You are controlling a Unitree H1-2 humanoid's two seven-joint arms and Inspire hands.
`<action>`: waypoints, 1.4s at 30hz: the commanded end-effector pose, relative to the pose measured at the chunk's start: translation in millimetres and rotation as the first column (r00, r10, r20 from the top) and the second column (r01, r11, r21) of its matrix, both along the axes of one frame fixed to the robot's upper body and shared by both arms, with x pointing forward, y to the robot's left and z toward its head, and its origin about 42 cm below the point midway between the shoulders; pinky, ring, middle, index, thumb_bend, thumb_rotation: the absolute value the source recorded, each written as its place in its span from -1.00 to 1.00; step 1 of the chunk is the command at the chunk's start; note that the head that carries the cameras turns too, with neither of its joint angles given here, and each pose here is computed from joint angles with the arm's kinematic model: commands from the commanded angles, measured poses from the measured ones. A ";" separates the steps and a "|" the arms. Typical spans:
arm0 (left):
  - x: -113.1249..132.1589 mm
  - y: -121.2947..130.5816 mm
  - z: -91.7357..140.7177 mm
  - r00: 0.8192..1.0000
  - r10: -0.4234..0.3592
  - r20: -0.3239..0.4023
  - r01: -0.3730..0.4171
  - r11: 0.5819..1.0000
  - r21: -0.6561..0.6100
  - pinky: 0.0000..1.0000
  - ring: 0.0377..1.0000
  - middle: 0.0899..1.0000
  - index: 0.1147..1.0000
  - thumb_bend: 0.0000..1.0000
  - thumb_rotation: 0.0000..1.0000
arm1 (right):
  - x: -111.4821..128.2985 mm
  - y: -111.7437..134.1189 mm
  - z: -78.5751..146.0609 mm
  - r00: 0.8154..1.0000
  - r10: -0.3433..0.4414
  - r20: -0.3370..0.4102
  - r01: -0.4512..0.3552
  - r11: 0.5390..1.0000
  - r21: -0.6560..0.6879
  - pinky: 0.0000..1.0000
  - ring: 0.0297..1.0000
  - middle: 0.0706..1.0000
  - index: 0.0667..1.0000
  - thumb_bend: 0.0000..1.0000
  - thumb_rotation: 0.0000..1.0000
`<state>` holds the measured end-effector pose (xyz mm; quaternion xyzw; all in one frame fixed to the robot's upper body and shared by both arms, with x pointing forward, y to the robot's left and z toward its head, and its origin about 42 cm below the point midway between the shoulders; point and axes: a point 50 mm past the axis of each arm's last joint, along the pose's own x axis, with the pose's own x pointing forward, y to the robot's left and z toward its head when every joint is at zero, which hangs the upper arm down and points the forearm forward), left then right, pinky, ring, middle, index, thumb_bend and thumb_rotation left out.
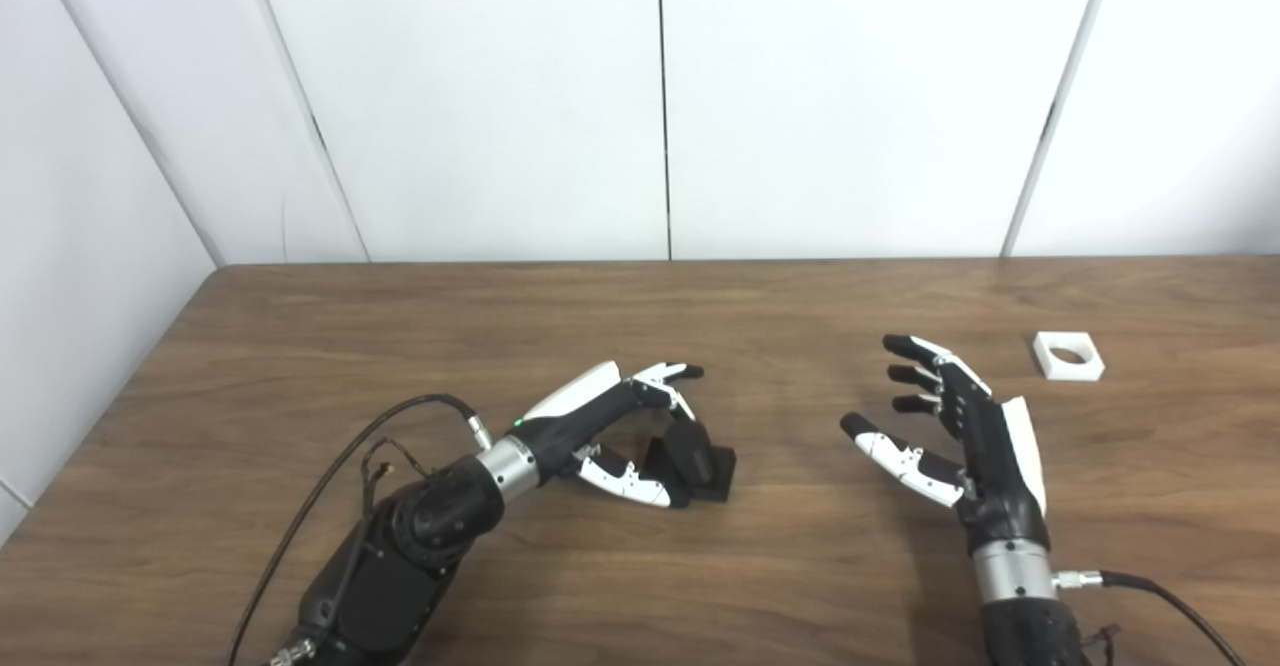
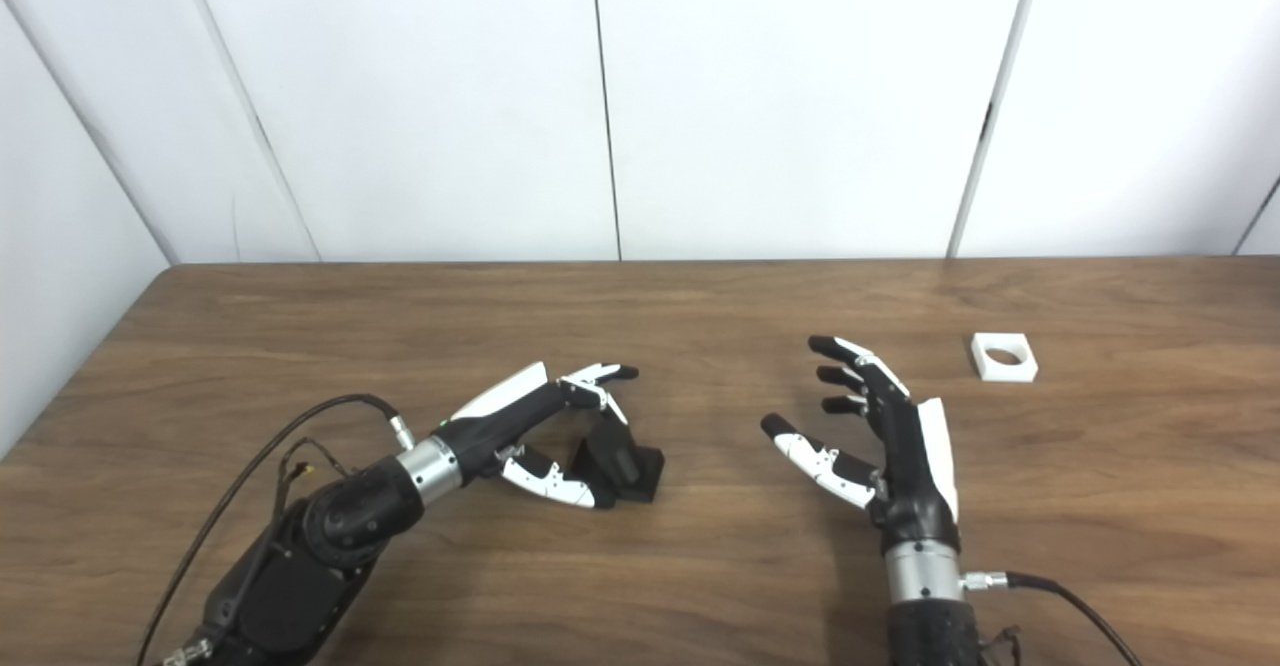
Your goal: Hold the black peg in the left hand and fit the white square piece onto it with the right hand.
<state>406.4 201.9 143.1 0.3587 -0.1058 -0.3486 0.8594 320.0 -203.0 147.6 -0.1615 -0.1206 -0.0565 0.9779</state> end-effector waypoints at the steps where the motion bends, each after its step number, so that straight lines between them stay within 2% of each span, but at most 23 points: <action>1: 1.0 -0.3 3.9 0.999 -0.034 -0.007 0.034 0.999 0.036 0.91 1.00 0.94 0.28 0.75 -0.53 | 4.2 3.5 21.0 0.997 0.000 0.082 -0.001 1.000 0.009 0.30 0.51 0.60 0.47 0.12 -0.60; 5: 1.1 0.9 3.8 0.999 -0.033 -0.006 0.033 0.999 0.037 0.90 1.00 0.94 0.28 0.72 -0.57 | 3.3 3.9 22.3 0.997 0.002 0.077 -0.004 1.000 0.026 0.29 0.52 0.62 0.48 0.11 -0.63; 10: 1.5 1.3 2.4 1.000 -0.020 -0.005 0.020 0.999 0.031 0.90 1.00 0.92 0.13 0.69 -0.62 | 3.6 3.0 22.4 0.997 -0.001 0.074 0.000 1.000 0.017 0.31 0.51 0.61 0.48 0.11 -0.61; 11: 1.8 1.5 1.8 1.000 -0.019 -0.002 0.019 0.999 0.028 0.90 1.00 0.92 0.05 0.56 -0.67 | 3.7 2.7 22.3 0.997 -0.001 0.076 -0.001 1.000 0.019 0.30 0.51 0.61 0.48 0.11 -0.61; 12: 2.1 1.8 1.0 1.000 -0.018 -0.001 0.018 1.000 0.026 0.91 1.00 0.92 -0.05 0.31 -0.76 | 3.8 2.6 22.5 0.997 -0.001 0.077 0.000 1.000 0.020 0.30 0.51 0.61 0.48 0.11 -0.61; 13: 2.3 2.3 0.4 1.000 -0.016 -0.003 0.016 1.000 0.026 0.91 1.00 0.92 -0.11 0.15 -0.81 | 3.8 2.6 22.6 0.997 -0.002 0.077 0.000 1.000 0.020 0.30 0.51 0.61 0.48 0.11 -0.61; 15: 2.7 2.9 -0.6 1.000 -0.011 -0.007 0.011 1.000 0.026 0.92 1.00 0.91 -0.14 0.07 -0.84 | 4.1 2.7 22.7 0.997 -0.002 0.076 0.001 1.000 0.021 0.29 0.50 0.61 0.48 0.11 -0.62; 37: 2.4 5.6 -4.2 1.000 0.010 -0.003 -0.010 0.999 0.036 0.92 1.00 0.89 -0.16 0.04 -0.86 | 2.6 1.4 25.9 0.996 -0.005 0.087 0.004 1.000 0.015 0.26 0.47 0.60 0.47 0.13 -0.59; 42: 0.4 9.6 -3.3 1.000 0.016 0.003 -0.016 0.999 0.036 0.93 1.00 0.88 -0.16 0.04 -0.86 | 6.8 -12.6 43.3 0.989 0.021 0.149 -0.007 0.995 -0.099 0.19 0.42 0.56 0.46 0.15 -0.57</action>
